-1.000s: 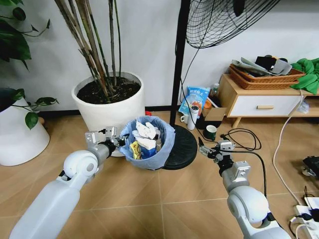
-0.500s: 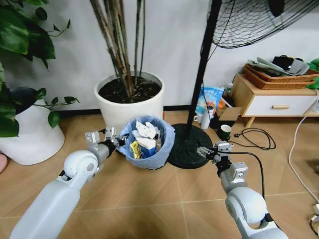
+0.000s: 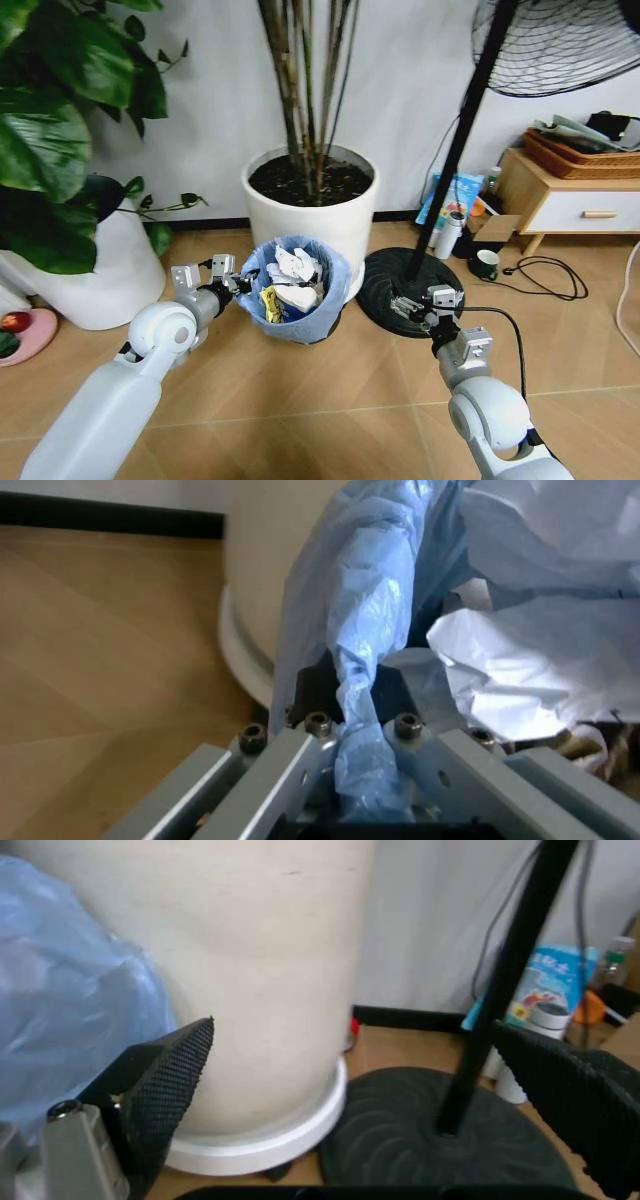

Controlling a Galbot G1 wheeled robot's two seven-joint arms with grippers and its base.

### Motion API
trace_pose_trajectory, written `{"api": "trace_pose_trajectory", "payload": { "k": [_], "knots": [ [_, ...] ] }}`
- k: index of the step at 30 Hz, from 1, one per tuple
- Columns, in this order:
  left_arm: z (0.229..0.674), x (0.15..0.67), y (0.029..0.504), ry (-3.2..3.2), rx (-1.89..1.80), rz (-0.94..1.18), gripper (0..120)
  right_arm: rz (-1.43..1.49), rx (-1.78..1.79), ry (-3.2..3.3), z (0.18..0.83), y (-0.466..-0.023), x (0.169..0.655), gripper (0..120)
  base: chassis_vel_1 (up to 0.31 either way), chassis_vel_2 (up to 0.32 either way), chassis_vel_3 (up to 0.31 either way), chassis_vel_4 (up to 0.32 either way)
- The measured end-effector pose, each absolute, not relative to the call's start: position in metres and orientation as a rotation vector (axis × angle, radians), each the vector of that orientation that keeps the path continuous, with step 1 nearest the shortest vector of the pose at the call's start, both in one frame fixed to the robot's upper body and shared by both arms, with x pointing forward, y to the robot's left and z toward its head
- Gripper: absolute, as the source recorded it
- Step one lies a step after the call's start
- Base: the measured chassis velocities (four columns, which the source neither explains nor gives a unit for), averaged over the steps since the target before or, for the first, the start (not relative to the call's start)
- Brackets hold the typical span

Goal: Pick up the trash bin and place the garbage on the floor into it.

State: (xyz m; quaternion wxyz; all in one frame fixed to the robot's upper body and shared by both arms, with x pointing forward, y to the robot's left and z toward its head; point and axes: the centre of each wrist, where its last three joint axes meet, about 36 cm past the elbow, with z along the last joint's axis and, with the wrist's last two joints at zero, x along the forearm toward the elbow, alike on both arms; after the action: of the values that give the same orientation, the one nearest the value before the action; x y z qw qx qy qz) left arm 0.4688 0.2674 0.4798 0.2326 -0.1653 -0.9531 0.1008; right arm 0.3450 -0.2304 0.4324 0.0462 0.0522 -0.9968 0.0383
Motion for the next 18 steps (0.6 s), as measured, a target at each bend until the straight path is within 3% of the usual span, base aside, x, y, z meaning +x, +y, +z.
{"api": "trace_pose_trajectory", "payload": {
  "k": [18],
  "knots": [
    [0.4776, 0.4699, 0.2672, -2.615, -0.450, 0.281, 0, 0.115, 0.164, -3.042, 0.4311, -0.2312, 0.3484, 100, 0.205, 0.206, -0.208, -0.200]
  ]
}}
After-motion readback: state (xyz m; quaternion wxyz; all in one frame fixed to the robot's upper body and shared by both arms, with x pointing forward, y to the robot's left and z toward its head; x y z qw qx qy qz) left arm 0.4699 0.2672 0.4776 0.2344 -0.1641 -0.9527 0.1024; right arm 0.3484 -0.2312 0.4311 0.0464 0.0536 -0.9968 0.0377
